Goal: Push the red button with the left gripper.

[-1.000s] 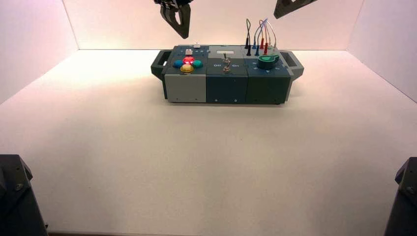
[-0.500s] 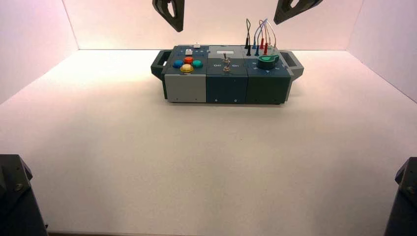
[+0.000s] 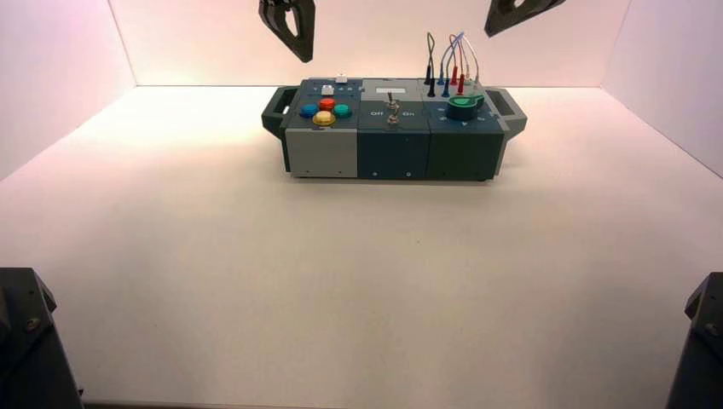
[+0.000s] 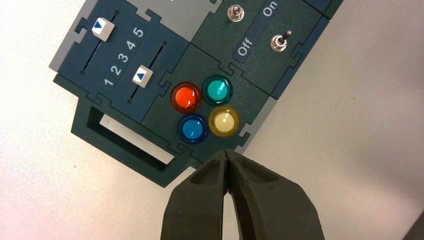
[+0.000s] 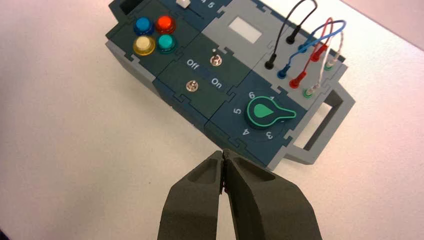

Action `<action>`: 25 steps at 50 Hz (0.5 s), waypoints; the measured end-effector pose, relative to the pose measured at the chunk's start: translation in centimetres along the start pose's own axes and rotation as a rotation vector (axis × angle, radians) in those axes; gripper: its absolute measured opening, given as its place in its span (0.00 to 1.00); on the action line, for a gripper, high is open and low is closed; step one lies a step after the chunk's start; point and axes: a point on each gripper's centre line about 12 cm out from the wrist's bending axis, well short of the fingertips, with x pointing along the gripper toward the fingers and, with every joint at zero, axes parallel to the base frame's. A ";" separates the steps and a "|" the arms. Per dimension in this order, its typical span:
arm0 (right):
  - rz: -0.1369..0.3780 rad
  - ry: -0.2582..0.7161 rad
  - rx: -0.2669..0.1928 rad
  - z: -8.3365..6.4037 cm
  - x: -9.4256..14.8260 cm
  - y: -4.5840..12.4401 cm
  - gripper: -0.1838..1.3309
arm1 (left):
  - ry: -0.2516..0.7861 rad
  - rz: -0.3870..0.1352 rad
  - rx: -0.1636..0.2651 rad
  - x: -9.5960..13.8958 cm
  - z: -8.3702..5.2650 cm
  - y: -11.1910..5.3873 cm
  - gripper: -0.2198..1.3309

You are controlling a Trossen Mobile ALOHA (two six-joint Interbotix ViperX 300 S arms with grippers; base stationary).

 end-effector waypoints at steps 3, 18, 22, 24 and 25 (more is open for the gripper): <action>-0.001 -0.004 -0.002 0.0 -0.1 0.0 0.03 | -0.002 0.001 0.002 -0.1 0.1 -0.1 0.04; -0.002 -0.011 0.000 0.1 -0.3 0.0 0.03 | -0.017 0.010 0.005 -0.8 0.2 -0.2 0.04; -0.003 -0.010 0.000 0.1 -0.3 0.0 0.03 | -0.021 0.012 0.006 -1.0 0.2 -0.2 0.04; -0.002 -0.011 0.000 0.1 -0.3 0.0 0.03 | -0.022 0.015 0.007 -1.1 0.2 -0.2 0.04; -0.002 -0.011 0.000 0.1 -0.3 0.0 0.03 | -0.024 0.015 0.006 -1.1 0.2 -0.2 0.04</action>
